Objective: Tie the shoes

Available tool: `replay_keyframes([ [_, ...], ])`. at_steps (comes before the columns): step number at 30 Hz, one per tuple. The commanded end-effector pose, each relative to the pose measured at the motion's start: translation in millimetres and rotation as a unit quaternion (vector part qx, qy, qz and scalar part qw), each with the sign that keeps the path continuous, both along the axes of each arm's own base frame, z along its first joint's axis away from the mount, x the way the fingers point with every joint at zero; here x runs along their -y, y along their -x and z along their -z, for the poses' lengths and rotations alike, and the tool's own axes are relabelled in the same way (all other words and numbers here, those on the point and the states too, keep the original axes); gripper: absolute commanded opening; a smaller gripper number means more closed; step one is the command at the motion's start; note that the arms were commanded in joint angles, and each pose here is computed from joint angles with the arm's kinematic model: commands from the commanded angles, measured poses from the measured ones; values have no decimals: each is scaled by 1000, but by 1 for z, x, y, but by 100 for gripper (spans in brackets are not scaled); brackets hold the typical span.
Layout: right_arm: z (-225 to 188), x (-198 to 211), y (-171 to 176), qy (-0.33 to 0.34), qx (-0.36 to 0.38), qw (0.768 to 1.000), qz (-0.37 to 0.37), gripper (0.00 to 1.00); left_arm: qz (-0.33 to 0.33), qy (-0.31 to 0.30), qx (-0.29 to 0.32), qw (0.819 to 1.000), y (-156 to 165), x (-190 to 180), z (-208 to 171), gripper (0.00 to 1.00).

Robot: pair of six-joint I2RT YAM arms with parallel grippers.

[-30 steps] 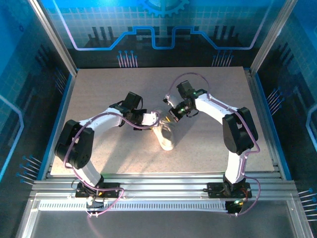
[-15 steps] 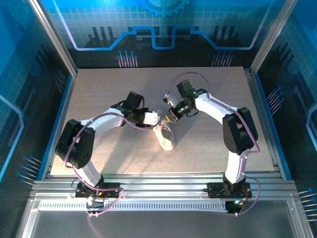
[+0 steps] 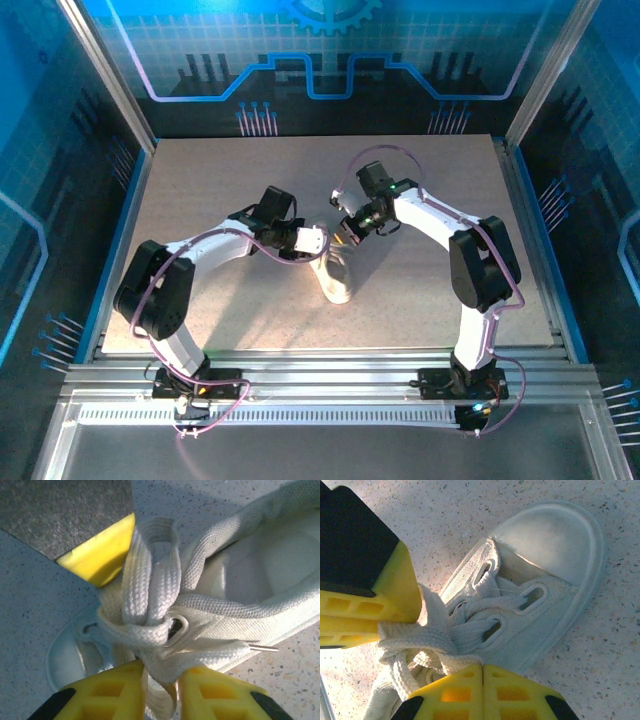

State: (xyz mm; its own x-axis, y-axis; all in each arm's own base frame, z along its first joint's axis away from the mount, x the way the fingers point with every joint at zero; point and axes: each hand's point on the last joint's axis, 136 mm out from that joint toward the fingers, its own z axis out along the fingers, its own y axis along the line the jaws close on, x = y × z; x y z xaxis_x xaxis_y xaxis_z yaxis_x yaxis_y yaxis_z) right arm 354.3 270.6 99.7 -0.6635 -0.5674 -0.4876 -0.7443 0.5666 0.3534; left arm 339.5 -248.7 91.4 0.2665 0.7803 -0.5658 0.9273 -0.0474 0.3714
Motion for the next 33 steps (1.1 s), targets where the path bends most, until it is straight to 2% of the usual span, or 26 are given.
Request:
replay_keyframes([
  [1,-4,-3,-2,-6,-5,1000,-4,3,9,1,-20,1000,5,4,7,19],
  [6,-4,-2,-2,-6,-3,1000,-5,3,2,-9,-27,1000,7,-2,11,0],
  [16,-1,3,-3,3,1,1000,-4,3,-28,-4,-37,999,15,-31,0,0],
  [27,-6,3,-9,6,13,1000,-1,3,-34,5,-57,998,28,-33,-7,0],
  [33,-18,7,-16,-5,23,999,26,15,-50,4,-89,995,31,-13,0,0],
])
